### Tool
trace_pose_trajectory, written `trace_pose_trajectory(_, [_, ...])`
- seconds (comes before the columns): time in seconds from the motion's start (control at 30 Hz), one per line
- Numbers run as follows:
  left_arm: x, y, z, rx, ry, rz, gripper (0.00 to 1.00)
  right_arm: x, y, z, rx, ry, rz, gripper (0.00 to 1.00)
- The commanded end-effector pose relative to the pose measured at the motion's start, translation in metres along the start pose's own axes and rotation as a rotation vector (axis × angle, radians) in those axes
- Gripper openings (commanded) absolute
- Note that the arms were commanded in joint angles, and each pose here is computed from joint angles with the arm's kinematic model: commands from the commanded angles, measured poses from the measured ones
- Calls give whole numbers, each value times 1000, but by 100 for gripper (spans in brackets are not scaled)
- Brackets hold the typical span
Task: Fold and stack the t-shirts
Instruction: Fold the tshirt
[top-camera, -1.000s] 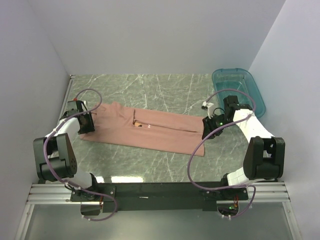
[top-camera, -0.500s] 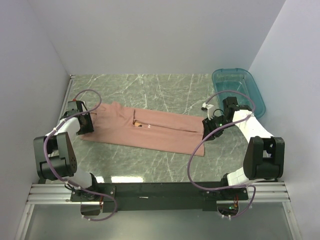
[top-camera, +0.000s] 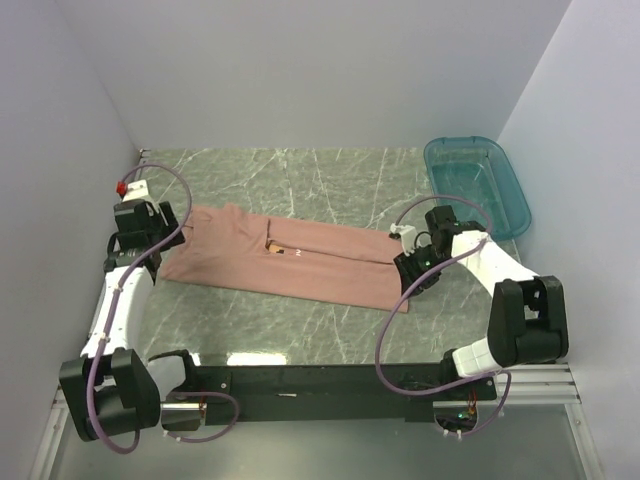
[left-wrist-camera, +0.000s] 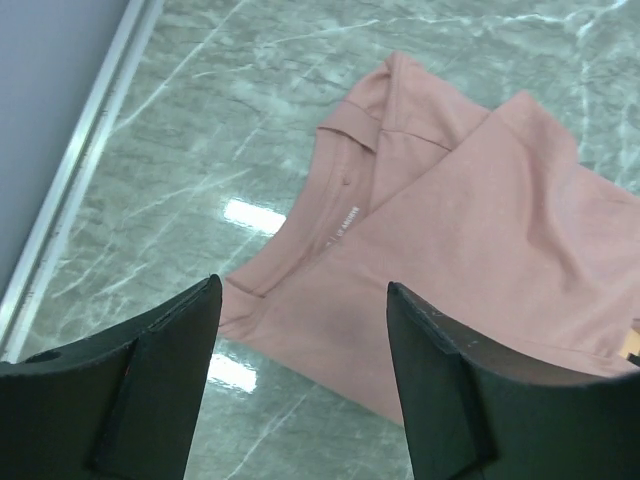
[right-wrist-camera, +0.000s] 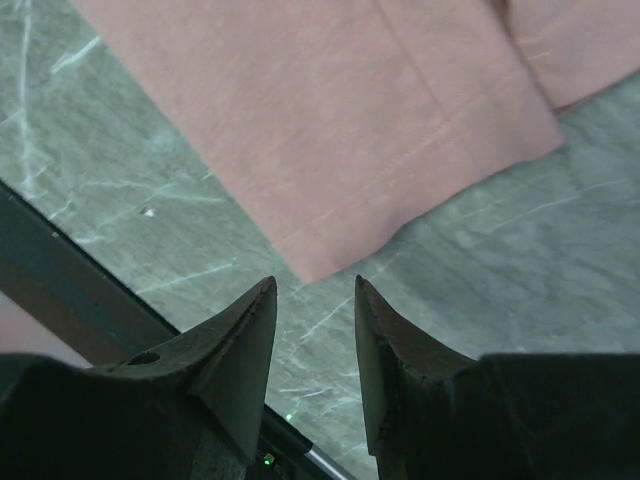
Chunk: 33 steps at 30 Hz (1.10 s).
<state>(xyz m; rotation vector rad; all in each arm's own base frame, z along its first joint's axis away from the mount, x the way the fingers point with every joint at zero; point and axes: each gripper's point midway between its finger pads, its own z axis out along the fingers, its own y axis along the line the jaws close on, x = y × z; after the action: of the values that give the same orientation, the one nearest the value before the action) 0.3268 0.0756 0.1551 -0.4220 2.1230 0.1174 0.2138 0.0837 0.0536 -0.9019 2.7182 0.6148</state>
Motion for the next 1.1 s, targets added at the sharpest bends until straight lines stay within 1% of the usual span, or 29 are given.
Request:
trace_pose_trajectory(0.0, [1, -11, 1, 31, -10, -7, 72, -6, -15, 0, 74, -4, 20, 44])
trace_pose_trajectory(0.3, [-3, -26, -8, 58, -36, 41, 72, 7, -16, 19, 41, 98, 26, 45])
trace_pose_trajectory(0.57, [-1, -25, -8, 46, -32, 49, 72, -4, -15, 28, -5, 102, 41, 45])
trace_pose_trajectory(0.77, [2, -25, -6, 43, -20, 53, 72, -5, -12, 29, -35, 108, 41, 40])
trace_pose_trajectory(0.87, [3, -24, -5, 41, -19, 57, 72, -4, -9, 29, -58, 116, 38, 36])
trace_pose_trajectory(0.97, [4, -23, -4, 35, -14, 61, 71, -4, -6, 29, -74, 119, 32, 26])
trace_pose_trajectory(1.0, [7, -23, -2, 32, -4, 64, 71, -4, -6, 28, -76, 119, 32, 19])
trace_pose_trajectory(1.07, [9, -22, 0, 26, 1, 69, 68, -6, -4, 25, -77, 106, 26, 9])
